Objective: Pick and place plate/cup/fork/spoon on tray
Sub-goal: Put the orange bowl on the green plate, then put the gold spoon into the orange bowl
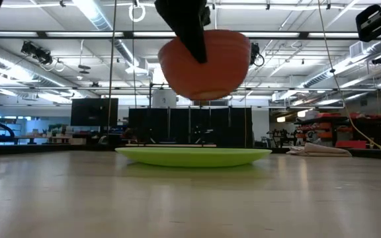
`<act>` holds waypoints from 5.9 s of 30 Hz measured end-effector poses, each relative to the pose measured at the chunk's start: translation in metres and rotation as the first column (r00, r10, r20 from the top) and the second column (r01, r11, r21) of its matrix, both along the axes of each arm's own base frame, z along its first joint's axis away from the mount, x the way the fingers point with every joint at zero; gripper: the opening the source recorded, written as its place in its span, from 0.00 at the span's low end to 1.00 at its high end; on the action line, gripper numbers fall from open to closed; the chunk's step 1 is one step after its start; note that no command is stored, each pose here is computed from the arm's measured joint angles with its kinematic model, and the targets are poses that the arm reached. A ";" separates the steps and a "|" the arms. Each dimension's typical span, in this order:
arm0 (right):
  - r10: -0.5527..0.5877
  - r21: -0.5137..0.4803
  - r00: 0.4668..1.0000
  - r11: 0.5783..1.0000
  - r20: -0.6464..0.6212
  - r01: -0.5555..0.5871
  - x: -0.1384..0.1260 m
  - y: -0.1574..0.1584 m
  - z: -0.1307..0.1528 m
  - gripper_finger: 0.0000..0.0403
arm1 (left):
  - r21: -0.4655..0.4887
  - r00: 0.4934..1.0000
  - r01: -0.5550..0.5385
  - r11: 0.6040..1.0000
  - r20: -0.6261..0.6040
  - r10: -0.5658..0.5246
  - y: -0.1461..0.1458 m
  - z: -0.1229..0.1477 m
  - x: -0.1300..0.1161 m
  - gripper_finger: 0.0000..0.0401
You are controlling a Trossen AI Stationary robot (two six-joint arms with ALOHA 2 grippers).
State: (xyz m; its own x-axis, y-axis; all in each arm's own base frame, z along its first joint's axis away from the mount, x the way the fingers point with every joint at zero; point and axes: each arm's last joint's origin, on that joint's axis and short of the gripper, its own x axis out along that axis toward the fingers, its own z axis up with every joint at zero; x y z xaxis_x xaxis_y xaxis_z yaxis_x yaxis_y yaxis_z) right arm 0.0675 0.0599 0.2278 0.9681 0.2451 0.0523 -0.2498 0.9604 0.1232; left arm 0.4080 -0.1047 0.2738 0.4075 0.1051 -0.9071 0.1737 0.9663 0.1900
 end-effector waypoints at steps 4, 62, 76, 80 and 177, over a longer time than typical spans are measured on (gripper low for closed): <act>0.002 0.023 1.000 1.000 -0.013 -0.001 0.000 0.000 -0.001 0.01 | -0.012 0.998 0.035 0.999 -0.043 -0.035 -0.015 -0.015 0.003 0.02; 0.002 0.012 0.999 1.000 -0.044 -0.002 0.000 0.000 -0.004 0.01 | 0.012 0.968 -0.161 0.987 -0.194 0.161 0.024 -0.087 0.012 0.39; 0.002 0.012 0.999 1.000 -0.044 -0.002 0.000 0.000 -0.004 0.01 | -0.010 0.960 -0.220 0.976 -0.181 0.214 0.024 -0.038 0.017 0.40; 0.002 0.012 0.999 1.000 -0.044 -0.002 0.000 0.000 -0.004 0.01 | -0.005 0.925 -0.319 0.948 -0.222 0.310 0.026 -0.018 0.009 0.41; -0.005 -0.139 0.999 0.990 0.054 0.013 -0.004 -0.006 0.021 0.01 | 0.156 -0.103 -0.987 -0.045 -0.389 0.915 -0.143 -0.123 -0.233 0.24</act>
State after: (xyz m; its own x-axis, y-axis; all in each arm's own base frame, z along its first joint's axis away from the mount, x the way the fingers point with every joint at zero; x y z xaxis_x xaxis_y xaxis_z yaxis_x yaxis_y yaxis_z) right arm 0.0632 0.0543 0.2487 0.9670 0.2451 0.0701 -0.2439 0.9695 -0.0254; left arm 0.1754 -0.2474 0.1509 -0.2592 0.0050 -0.9658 -0.9477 0.1914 0.2553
